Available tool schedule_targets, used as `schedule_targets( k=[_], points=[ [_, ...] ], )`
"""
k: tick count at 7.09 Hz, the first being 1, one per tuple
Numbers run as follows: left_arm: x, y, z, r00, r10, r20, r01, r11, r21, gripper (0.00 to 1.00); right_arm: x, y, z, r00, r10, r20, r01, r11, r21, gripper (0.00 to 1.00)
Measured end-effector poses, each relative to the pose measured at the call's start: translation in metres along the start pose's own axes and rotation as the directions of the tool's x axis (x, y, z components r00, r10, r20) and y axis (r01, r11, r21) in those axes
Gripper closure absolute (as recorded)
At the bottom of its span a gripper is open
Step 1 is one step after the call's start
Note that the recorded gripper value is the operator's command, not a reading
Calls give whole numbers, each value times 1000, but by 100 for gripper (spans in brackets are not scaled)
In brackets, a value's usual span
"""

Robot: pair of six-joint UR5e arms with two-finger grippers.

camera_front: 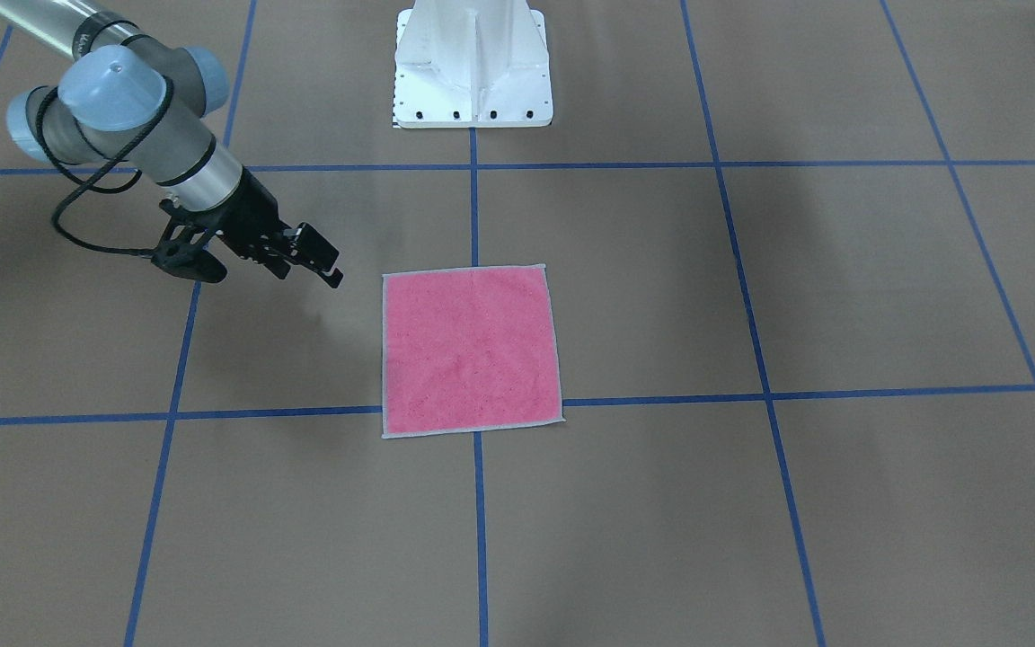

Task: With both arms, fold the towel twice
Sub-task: 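Move the right gripper to the towel corner nearest the robot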

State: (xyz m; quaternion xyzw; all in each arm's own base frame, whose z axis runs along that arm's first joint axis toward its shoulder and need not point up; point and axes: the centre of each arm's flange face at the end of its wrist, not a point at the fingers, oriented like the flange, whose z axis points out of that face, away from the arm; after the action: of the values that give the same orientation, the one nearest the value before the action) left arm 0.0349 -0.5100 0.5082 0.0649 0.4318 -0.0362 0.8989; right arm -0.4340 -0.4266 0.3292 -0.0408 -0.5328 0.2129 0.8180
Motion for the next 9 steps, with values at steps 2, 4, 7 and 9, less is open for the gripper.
schedule_targets(
  k=[2, 4, 7, 9],
  points=[
    [25, -3, 12, 1000, -2, -22, 2, 1000, -6, 1, -45, 38, 26, 995, 58, -82, -54, 997, 47, 20],
    [32, -2, 18, 1000, 4, -29, -5, 1000, -13, 0, -54, 56, 48, 985, 120, -122, -113, 991, 67, 43],
    [33, 2, 24, 996, -39, -83, 34, 997, -65, 0, -54, 66, 65, 976, 166, -138, -155, 984, 83, 49],
    [34, 3, 24, 995, -47, -92, 40, 997, -70, 0, -48, 64, 69, 973, 175, -149, -163, 983, 88, 49]
  ],
)
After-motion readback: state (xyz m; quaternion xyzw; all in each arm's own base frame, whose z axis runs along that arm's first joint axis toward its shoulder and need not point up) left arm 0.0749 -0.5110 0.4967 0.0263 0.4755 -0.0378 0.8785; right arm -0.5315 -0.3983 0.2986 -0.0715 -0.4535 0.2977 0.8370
